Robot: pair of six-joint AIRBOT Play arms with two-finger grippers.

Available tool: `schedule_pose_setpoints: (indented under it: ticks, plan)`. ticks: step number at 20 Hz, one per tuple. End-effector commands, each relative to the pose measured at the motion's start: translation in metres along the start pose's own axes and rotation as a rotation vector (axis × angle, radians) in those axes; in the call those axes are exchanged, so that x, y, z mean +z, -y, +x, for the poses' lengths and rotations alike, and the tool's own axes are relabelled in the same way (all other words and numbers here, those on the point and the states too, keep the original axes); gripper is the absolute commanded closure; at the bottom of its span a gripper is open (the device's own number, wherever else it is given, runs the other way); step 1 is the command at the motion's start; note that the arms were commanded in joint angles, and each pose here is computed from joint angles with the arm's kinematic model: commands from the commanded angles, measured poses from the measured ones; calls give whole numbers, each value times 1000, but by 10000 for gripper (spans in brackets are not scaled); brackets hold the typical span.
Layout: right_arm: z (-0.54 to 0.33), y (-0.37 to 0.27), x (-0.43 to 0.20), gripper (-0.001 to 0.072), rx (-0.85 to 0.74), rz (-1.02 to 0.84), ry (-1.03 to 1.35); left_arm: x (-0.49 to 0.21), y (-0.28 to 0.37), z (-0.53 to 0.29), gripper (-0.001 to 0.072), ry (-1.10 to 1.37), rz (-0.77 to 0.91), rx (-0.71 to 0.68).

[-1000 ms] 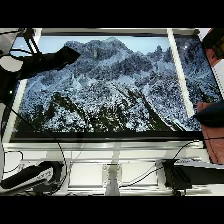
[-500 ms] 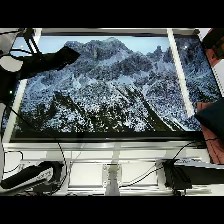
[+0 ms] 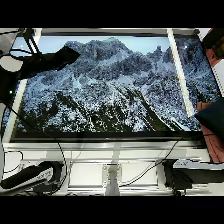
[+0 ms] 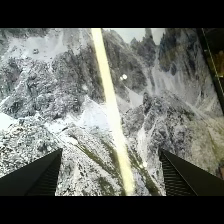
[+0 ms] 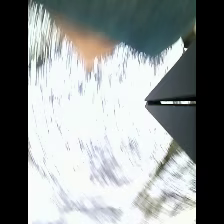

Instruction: Fold the clothes and pants, and hang the long-sleeved shirts on hangers.

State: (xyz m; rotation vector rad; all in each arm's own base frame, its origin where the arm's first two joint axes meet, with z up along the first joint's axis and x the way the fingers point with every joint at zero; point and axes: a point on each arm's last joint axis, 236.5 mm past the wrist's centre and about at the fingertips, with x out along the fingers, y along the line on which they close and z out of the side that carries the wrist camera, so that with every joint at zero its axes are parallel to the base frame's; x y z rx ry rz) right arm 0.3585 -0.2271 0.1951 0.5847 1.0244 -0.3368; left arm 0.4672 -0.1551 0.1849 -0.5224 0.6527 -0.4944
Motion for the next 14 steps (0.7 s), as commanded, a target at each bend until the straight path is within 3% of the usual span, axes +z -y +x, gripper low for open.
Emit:
schedule_pose_setpoints:
  ticks: [1, 6, 10, 14]
  plan:
    - [8, -126, -43, 693, 147, -297, -102, 0, 0, 0, 23, 0, 0, 0]
    - [-19, -229, -123, 693, 182, -638, -135, 0, 0, 0, 23, 0, 0, 0]
    - [-31, -238, -128, 693, 143, -745, -70, 0, 0, 0, 23, 0, 0, 0]
    - [-14, -153, -66, 693, -230, -608, 20, 0, 0, 0, 23, 0, 0, 0]
